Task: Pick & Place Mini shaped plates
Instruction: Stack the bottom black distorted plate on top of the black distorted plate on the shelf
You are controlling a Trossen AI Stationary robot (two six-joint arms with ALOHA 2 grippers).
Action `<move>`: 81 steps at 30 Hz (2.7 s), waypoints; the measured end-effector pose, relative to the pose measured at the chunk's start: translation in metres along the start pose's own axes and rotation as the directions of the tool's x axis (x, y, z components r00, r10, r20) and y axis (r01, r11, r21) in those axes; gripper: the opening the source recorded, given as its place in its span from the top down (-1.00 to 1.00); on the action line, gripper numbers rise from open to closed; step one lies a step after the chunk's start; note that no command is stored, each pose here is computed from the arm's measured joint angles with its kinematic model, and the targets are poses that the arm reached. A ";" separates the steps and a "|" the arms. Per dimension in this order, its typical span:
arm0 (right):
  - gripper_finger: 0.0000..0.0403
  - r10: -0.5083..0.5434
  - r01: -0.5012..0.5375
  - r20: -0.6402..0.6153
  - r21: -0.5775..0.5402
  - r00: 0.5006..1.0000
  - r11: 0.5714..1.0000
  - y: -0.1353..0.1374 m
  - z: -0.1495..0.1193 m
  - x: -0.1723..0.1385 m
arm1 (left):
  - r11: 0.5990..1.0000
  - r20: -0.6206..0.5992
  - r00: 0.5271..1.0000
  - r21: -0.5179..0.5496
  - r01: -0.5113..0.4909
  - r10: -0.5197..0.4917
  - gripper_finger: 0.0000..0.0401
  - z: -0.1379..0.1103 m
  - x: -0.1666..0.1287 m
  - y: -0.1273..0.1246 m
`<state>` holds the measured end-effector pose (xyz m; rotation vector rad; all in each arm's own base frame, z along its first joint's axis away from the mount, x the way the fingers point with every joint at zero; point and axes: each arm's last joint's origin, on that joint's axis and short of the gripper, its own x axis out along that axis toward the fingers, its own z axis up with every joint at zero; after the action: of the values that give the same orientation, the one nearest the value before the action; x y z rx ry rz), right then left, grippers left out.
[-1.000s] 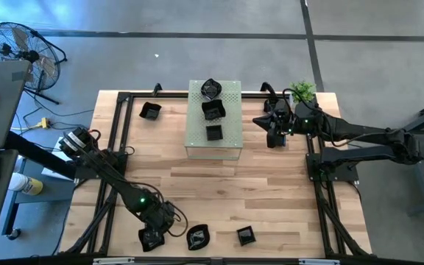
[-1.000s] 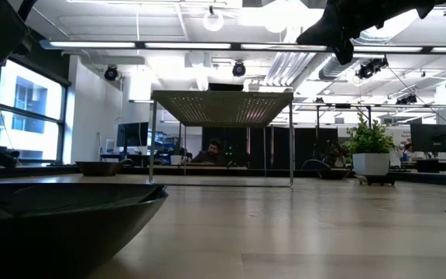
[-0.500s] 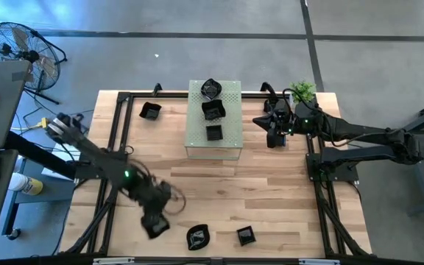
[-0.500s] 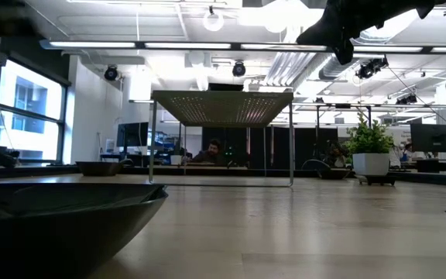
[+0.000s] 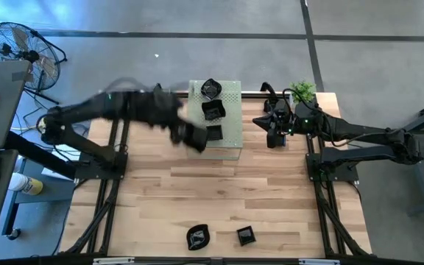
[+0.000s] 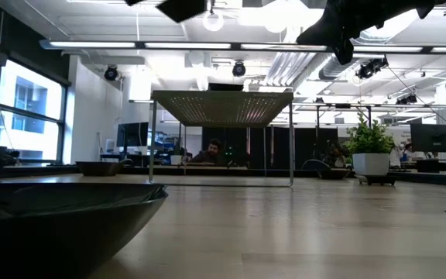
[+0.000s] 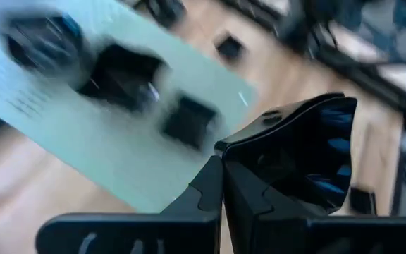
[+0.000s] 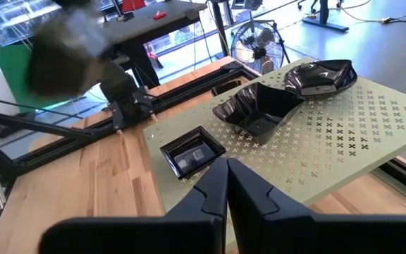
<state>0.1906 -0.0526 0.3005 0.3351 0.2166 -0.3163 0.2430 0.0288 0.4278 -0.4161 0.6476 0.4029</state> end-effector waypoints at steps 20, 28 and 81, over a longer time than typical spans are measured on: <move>0.97 -0.130 0.115 0.104 0.142 0.986 0.983 -0.002 0.007 0.000 | 0.925 -0.081 0.988 0.350 0.150 -0.130 1.00 0.101 0.071 0.137; 0.89 -0.111 0.040 0.214 0.313 0.970 0.949 0.004 0.028 0.007 | 0.949 -0.119 0.988 0.288 0.129 -0.099 1.00 0.099 0.084 0.137; 0.86 -0.239 0.420 -0.410 0.441 0.880 0.793 -0.001 0.117 0.151 | 0.958 -0.161 0.975 0.216 0.187 -0.154 1.00 0.098 0.117 0.145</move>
<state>0.3483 -0.1353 0.3690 0.9012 0.5360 -0.6786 0.3068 0.2259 0.3872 -0.2783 0.7822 0.1305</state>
